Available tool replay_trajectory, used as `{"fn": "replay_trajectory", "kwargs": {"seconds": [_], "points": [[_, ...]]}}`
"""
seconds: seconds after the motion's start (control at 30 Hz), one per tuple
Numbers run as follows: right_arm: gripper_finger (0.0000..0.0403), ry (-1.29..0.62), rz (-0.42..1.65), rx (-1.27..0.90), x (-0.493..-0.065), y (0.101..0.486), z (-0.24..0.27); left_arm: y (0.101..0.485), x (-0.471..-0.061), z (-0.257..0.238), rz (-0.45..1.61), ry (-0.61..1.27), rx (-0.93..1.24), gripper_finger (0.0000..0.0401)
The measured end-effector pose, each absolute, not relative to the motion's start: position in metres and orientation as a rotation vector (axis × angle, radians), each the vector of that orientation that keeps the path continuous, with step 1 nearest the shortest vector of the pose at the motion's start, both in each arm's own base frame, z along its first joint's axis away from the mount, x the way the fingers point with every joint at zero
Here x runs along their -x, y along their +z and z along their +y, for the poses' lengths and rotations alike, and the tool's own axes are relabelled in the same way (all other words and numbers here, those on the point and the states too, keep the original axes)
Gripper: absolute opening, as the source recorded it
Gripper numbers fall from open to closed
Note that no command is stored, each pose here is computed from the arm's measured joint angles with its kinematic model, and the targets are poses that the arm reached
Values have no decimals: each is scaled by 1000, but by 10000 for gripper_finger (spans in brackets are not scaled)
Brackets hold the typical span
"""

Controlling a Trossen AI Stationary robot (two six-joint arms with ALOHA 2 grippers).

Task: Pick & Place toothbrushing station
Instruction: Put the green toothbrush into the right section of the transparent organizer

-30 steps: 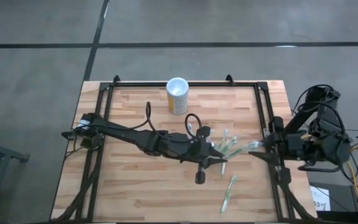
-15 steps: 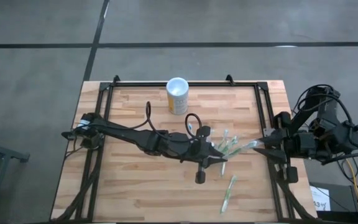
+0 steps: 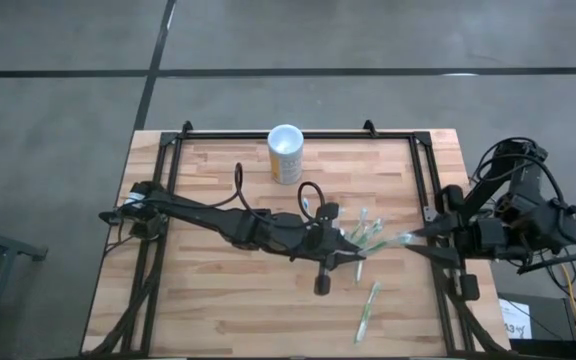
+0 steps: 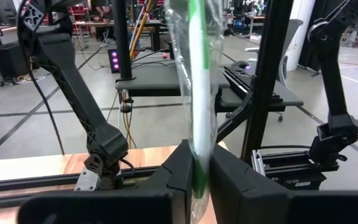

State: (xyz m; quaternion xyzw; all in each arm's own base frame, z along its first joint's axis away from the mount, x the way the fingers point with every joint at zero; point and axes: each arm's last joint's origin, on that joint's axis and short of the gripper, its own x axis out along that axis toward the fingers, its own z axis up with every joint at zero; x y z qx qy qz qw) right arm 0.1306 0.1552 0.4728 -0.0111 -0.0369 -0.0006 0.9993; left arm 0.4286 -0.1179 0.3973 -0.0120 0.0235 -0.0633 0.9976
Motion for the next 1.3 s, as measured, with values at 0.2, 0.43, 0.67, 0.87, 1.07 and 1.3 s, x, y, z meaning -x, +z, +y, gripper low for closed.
{"fn": "replay_trajectory", "kwargs": {"seconds": [0.2, 0.43, 0.67, 0.87, 1.07, 1.3], "points": [[88, -8, -68, 24, -134, 471, 157, 397, -429, -118, 48, -133, 25, 29], [113, -15, -68, 1, -134, 471, 156, 397, -429, -118, 47, -129, 34, 43], [150, -37, -70, -25, -137, 472, 153, 397, -429, -118, 48, -146, 46, 27], [187, -68, -72, -43, -141, 472, 149, 397, -429, -118, 48, -146, 52, 48], [201, -88, -73, -58, -144, 472, 146, 397, -429, -118, 49, -147, 52, 27], [167, -83, -75, -85, -144, 472, 146, 397, -429, -118, 49, -147, 52, 56]]}}
